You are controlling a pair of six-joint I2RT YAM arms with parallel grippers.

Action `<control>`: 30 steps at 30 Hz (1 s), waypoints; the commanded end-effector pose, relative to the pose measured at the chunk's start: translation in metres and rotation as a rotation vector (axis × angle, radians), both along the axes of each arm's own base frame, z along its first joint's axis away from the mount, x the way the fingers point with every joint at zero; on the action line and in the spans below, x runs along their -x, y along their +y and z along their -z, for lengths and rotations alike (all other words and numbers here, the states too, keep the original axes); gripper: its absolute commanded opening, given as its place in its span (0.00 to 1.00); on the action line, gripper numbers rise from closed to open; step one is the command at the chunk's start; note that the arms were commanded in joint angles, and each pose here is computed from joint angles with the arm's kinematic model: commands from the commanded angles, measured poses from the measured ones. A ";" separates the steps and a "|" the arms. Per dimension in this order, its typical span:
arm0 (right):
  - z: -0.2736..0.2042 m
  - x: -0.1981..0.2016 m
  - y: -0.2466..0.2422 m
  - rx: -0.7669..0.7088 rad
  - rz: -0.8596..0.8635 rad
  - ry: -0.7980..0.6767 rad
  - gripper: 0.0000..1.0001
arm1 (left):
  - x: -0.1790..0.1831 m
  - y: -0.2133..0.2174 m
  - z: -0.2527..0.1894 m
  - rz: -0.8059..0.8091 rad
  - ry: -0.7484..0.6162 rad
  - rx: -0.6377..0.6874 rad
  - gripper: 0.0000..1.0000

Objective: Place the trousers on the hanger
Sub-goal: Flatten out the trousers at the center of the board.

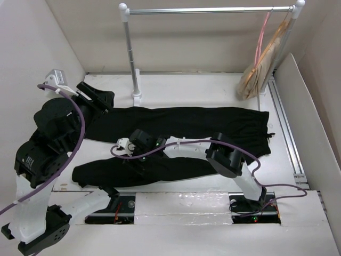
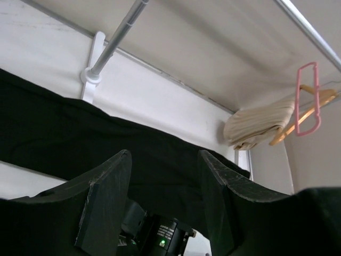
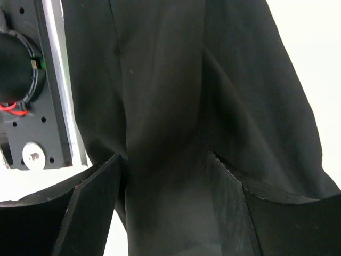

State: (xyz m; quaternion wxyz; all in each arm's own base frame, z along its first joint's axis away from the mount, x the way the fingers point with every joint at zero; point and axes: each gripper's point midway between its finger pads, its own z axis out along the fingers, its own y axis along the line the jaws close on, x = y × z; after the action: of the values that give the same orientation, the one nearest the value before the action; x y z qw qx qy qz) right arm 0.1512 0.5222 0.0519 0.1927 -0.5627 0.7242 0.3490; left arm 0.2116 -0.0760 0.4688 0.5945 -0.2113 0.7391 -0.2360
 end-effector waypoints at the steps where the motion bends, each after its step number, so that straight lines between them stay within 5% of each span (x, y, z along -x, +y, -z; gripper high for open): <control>1: -0.025 0.006 0.026 -0.079 -0.030 0.000 0.70 | 0.001 0.002 -0.001 0.001 -0.021 -0.002 0.49; 3: -0.018 0.005 0.030 -0.078 -0.023 0.012 0.48 | -0.002 -0.001 0.008 0.006 -0.009 -0.018 0.48; 5: -0.024 0.003 0.035 -0.094 0.001 0.022 0.12 | -0.003 -0.002 0.013 0.010 -0.001 -0.030 0.48; 7: -0.053 -0.005 0.040 -0.146 0.025 -0.025 0.01 | -0.006 -0.001 0.021 -0.001 0.013 -0.053 0.48; 13: -0.194 -0.020 0.012 -0.323 0.039 -0.249 0.00 | -0.016 0.002 0.002 -0.024 -0.023 -0.121 0.48; 16: -0.206 -0.003 -0.017 -0.290 -0.006 -0.273 0.00 | -0.020 0.004 -0.008 -0.035 -0.034 -0.152 0.48; 19: -0.199 0.034 -0.057 -0.272 -0.066 -0.232 0.00 | -0.026 -0.002 0.006 -0.023 -0.007 -0.180 0.48; 26: -0.039 0.124 -0.159 0.109 -0.174 -0.088 0.01 | -0.031 -0.019 0.128 0.033 0.240 -0.268 0.50; 30: -0.038 0.129 -0.173 0.119 -0.161 -0.078 0.44 | -0.025 -0.024 0.182 0.067 0.386 -0.291 0.51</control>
State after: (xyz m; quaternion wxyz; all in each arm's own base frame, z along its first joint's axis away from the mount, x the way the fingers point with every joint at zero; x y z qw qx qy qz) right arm 0.0113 0.3414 0.0617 0.1141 -0.6584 0.6880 0.2832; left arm 0.2418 -0.0954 0.3123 0.4932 -0.1347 0.8543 -0.0941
